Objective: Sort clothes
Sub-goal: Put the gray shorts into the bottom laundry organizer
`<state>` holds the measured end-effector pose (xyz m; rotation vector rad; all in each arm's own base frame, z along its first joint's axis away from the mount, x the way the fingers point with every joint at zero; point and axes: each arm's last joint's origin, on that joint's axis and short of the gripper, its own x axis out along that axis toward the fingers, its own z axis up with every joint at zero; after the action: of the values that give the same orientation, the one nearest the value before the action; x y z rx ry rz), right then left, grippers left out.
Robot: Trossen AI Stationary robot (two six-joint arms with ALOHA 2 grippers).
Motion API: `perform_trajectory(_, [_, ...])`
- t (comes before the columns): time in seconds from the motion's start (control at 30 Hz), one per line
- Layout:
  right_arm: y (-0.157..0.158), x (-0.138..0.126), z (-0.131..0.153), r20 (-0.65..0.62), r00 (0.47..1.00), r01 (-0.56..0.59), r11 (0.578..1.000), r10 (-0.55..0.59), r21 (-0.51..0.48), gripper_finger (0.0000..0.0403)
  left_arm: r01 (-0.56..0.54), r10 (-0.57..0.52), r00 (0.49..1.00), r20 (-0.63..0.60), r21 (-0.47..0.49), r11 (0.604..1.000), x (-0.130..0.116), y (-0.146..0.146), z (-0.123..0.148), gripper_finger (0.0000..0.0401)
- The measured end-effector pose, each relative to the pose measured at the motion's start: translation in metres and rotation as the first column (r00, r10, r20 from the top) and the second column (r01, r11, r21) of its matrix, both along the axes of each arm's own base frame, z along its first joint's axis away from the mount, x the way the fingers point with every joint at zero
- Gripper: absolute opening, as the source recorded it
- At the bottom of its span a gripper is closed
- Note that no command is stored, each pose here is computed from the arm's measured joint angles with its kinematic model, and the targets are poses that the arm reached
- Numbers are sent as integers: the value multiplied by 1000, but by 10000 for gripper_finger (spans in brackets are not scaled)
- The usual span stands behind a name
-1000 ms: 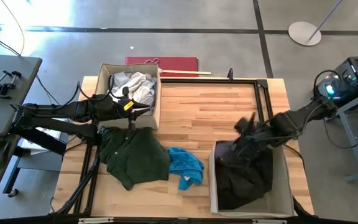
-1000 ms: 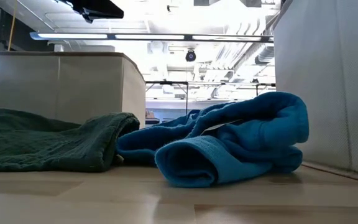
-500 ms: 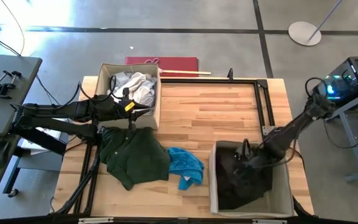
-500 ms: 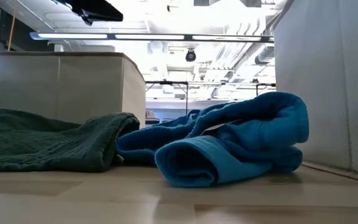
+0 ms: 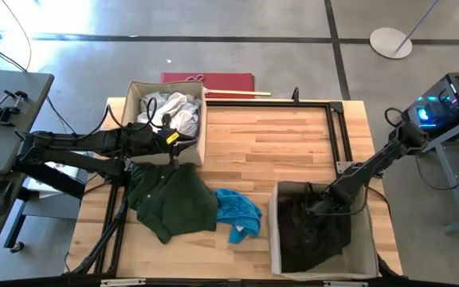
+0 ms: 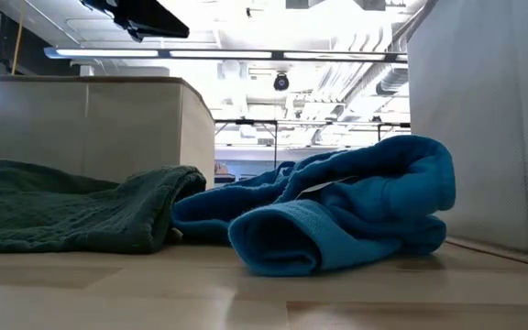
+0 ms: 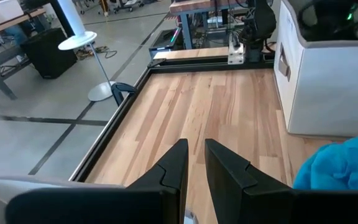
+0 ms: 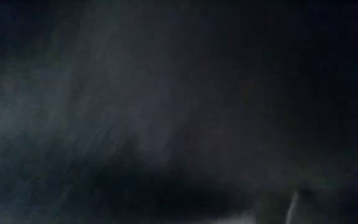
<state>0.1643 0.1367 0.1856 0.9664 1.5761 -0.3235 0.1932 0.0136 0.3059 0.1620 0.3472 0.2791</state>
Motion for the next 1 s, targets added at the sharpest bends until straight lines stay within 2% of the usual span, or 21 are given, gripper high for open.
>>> perform_trajectory(0.1, [2, 1, 50, -48, 998, 26, 998, -28, -50, 187, 0, 0, 1000, -4, 0, 1000, 0, 0, -1, 44])
perform_trajectory(0.2, [4, -5, 96, -30, 999, 23, 977, -30, -213, 178, 0, 0, 1000, 3, 0, 1000, 0, 0, 0, 44])
perform_trajectory(0.3, [5, -7, 134, 182, 983, 61, 926, 8, -371, 173, -2, 2, 1000, 4, -7, 1000, 0, 0, 0, 44])
perform_trajectory(0.37, [4, -6, 144, 293, 954, 76, 885, 69, -459, 172, -5, 5, 1000, 6, -15, 1000, 0, 0, 0, 44])
perform_trajectory(0.43, [6, 0, 147, 355, 927, 66, 882, 119, -467, 172, -5, 5, 1000, 5, -15, 1000, 0, 0, 0, 44])
perform_trajectory(0.53, [6, 8, 131, 350, 920, 11, 882, 175, -471, 172, -7, 7, 1000, 7, -20, 1000, 0, 0, 0, 44])
perform_trajectory(0.6, [8, 16, 112, 359, 913, -26, 905, 195, -425, 172, -8, 8, 1000, 3, -24, 1000, 0, 0, -1, 44])
perform_trajectory(0.77, [9, 31, 43, 406, 903, -63, 977, 142, -202, 172, -9, 9, 1000, -8, -24, 1000, 1, 0, -2, 44])
perform_trajectory(0.87, [2, 23, 6, 340, 936, -57, 994, 86, -93, 172, -9, 9, 1000, -6, -24, 1000, 1, 0, -2, 44])
perform_trajectory(1.0, [-2, 18, -3, 250, 966, -54, 998, 61, -33, 171, -6, 6, 1000, -5, -16, 1000, 1, 0, -1, 44])
